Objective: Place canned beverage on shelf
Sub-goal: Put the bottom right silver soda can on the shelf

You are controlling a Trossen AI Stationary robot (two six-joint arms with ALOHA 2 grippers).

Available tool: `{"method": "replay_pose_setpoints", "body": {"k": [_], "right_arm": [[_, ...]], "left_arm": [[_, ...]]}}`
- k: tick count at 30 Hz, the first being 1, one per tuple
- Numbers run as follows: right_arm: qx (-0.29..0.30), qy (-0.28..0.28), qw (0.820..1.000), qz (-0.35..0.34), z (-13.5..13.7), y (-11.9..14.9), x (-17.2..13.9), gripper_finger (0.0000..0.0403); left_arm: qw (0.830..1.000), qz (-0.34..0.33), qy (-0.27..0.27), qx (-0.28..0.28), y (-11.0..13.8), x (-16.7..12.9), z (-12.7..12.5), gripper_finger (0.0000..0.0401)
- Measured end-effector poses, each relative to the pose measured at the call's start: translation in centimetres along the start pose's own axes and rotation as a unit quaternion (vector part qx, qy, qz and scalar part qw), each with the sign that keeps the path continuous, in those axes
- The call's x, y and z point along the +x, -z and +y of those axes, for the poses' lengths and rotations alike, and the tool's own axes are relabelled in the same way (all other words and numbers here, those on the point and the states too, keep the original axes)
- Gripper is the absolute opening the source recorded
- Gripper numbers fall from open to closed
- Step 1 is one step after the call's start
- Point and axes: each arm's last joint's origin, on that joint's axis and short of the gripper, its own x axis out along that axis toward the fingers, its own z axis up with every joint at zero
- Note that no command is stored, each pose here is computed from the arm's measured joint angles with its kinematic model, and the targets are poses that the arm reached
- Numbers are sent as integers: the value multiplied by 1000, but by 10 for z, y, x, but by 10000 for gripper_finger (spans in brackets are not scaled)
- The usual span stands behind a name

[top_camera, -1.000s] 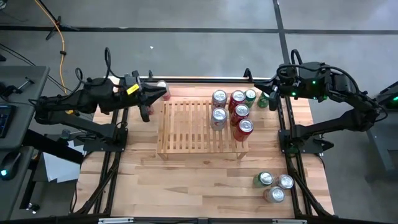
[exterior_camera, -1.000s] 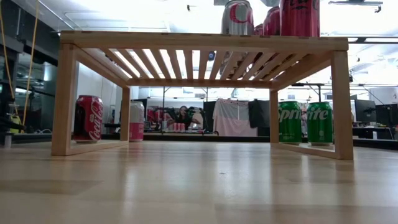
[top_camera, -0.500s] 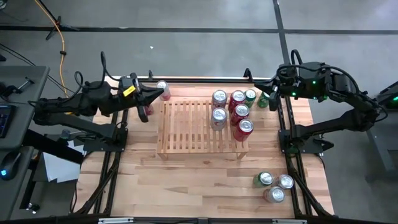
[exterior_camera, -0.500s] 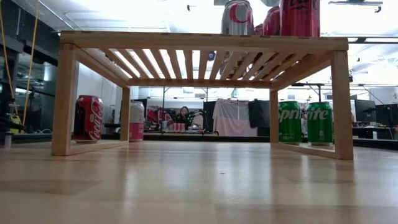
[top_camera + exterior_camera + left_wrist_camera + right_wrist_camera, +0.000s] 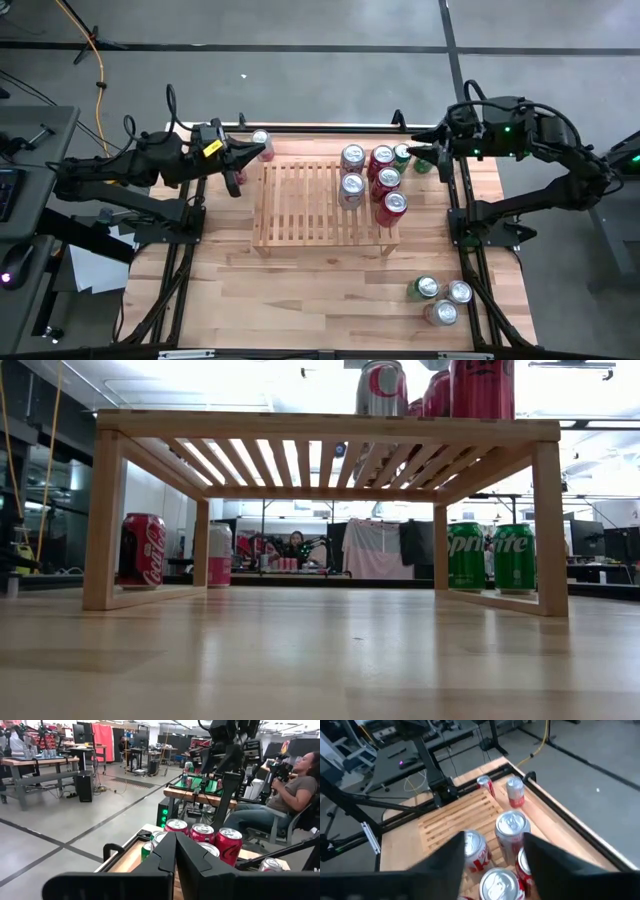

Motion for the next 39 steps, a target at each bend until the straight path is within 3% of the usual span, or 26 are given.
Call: {"method": "replay_pose_setpoints", "body": {"k": [5,9,13,16,19,22,25,30,34,39], "right_arm": [[5,-1,999,36,1,3,10,309],[-2,-24,997,79,2,7,19,372],[4,-110,987,114,8,9,21,395],[68,-172,971,154,12,12,19,396],[143,-195,945,219,18,20,12,397],[180,-172,919,305,26,37,3,397],[194,-110,896,385,32,56,-7,397],[197,-24,867,458,46,87,-14,397],[169,5,844,510,62,119,-10,397],[97,16,802,589,80,172,-4,397]], "left_arm": [[1000,0,-2,-11,0,0,0,1],[1000,0,-3,-12,0,0,0,1],[1000,0,-4,-12,0,0,0,0],[1000,0,-6,-12,0,0,0,1],[1000,0,-6,-12,0,0,0,0],[1000,0,-7,-12,0,0,0,1],[1000,0,-7,-12,0,0,0,0],[1000,0,-7,-12,0,0,0,1],[1000,0,-7,-7,0,0,0,1],[1000,0,-7,8,0,0,0,0]]}}
